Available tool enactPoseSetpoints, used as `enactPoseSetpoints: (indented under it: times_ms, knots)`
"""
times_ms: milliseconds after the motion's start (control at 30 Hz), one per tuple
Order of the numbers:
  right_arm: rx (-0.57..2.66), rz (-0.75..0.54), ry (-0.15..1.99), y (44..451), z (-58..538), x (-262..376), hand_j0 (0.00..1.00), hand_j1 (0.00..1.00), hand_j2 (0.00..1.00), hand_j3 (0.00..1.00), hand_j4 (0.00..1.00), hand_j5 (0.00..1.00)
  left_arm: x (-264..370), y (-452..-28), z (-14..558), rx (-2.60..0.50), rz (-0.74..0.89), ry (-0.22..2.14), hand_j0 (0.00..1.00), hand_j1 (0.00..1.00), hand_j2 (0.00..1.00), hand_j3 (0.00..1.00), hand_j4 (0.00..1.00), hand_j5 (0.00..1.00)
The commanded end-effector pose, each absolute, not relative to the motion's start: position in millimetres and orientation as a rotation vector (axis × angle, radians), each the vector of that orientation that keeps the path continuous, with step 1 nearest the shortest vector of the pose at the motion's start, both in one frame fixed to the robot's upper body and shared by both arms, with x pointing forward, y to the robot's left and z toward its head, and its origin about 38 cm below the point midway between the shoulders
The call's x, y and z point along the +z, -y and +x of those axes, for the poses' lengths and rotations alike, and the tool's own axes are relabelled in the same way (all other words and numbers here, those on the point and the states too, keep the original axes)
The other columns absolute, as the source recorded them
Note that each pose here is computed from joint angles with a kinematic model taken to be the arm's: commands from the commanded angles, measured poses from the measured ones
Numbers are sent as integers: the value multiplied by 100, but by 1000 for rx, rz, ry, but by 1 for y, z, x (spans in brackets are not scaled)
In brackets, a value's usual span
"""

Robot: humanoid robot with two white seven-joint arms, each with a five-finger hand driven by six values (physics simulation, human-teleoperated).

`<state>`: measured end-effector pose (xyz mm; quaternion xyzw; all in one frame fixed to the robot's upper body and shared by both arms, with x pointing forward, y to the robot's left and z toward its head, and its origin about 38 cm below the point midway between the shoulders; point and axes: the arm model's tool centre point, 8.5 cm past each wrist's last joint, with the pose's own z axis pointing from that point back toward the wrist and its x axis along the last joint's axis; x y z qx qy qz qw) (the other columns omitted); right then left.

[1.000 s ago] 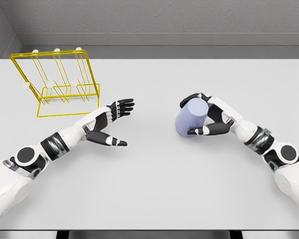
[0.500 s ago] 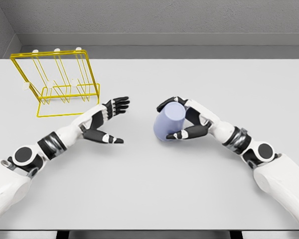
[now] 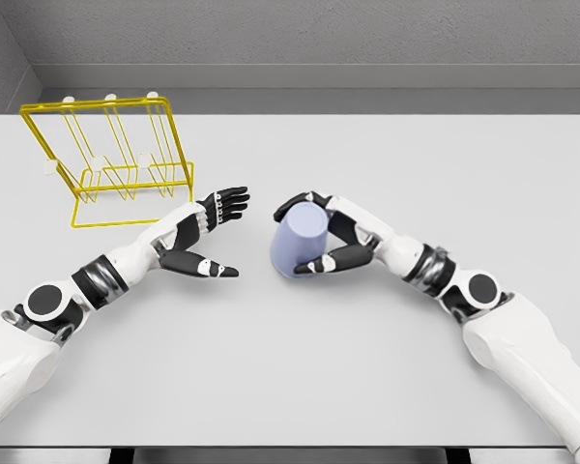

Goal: Place the cup on the cup holder with both arms

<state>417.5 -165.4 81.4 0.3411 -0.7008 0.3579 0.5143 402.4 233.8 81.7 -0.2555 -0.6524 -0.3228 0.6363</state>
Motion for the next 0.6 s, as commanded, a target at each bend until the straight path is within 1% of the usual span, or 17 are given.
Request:
enactPoseSetpoints:
  times_ms: [0, 267, 367, 433, 533, 567]
  knots:
    - [848, 830, 1676, 158, 418, 78, 58, 58, 58, 58, 58, 58, 82, -234, 403, -732, -586, 1491, 100, 100, 100, 100, 100, 100]
    - [839, 826, 1654, 157, 417, 69, 60, 60, 60, 60, 60, 60, 78, -239, 404, -714, -576, 1478, 100, 100, 100, 100, 100, 100]
    - [836, 829, 1653, 155, 417, 68, 66, 66, 66, 66, 66, 66, 77, -238, 404, -716, -576, 1478, 100, 100, 100, 100, 100, 100]
    - [835, 830, 1651, 154, 417, 68, 71, 71, 71, 71, 71, 71, 77, -238, 404, -718, -575, 1478, 100, 100, 100, 100, 100, 100]
    - [835, 829, 1653, 154, 418, 68, 74, 74, 74, 74, 74, 74, 77, -238, 404, -718, -575, 1478, 100, 100, 100, 100, 100, 100]
    - [835, 828, 1651, 155, 418, 67, 76, 76, 76, 76, 76, 76, 77, -238, 404, -719, -574, 1477, 100, 100, 100, 100, 100, 100]
